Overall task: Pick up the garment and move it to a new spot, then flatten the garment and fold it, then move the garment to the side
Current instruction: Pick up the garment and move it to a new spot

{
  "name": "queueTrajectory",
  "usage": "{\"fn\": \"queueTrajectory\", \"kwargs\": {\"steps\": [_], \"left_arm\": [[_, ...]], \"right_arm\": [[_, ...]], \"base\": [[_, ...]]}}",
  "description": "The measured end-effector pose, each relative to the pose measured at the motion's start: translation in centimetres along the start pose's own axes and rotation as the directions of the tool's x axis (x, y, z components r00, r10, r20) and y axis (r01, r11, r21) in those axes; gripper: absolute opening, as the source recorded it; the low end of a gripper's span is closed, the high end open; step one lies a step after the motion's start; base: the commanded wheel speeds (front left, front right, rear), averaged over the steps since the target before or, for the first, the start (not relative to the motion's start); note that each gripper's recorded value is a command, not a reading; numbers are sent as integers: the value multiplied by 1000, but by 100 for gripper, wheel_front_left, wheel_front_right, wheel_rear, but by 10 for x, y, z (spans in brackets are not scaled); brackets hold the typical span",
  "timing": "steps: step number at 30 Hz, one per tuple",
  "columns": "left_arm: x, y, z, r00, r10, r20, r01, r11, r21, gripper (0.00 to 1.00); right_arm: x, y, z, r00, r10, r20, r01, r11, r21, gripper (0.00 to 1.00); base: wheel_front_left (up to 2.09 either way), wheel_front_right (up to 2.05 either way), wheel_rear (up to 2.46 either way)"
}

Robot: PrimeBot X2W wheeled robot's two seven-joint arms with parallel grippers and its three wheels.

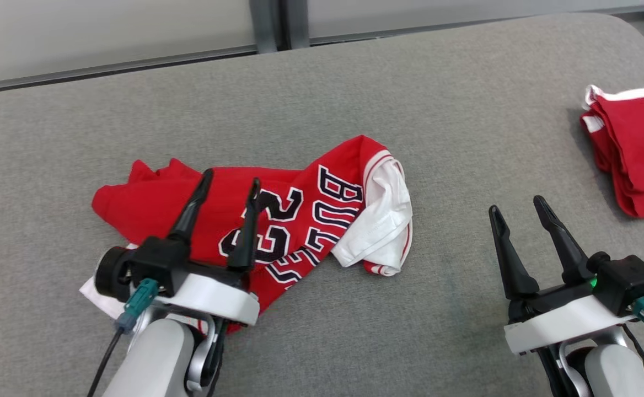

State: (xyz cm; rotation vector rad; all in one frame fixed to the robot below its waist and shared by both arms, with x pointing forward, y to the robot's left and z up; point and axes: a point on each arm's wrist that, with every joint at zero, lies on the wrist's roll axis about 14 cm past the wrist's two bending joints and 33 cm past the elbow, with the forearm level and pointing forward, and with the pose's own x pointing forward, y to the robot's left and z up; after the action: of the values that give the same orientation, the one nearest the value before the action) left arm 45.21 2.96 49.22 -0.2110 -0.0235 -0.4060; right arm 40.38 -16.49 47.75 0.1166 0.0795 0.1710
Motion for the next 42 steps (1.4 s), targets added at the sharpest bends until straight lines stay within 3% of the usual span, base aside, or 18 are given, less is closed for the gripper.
{"fn": "queueTrajectory", "kwargs": {"steps": [5,9,13,24,42], "left_arm": [[-25,44,17,987,159,37,-160,986,38,100],[-58,86,32,950,304,68,-308,949,64,100],[-92,110,40,922,379,80,-386,917,97,100],[-144,102,42,916,397,60,-402,908,118,100],[-157,88,45,918,393,54,-397,914,80,100]], "right_arm": [[1,13,5,999,40,3,-40,999,-3,100],[0,25,10,997,75,3,-75,997,-6,100],[-6,34,17,995,97,15,-97,995,-10,100],[-34,40,20,994,106,2,-106,994,-22,100],[-49,44,25,995,103,2,-103,994,-23,100]], "base": [[0,0,0],[0,0,0],[0,0,0],[0,0,0],[0,0,0]]}}
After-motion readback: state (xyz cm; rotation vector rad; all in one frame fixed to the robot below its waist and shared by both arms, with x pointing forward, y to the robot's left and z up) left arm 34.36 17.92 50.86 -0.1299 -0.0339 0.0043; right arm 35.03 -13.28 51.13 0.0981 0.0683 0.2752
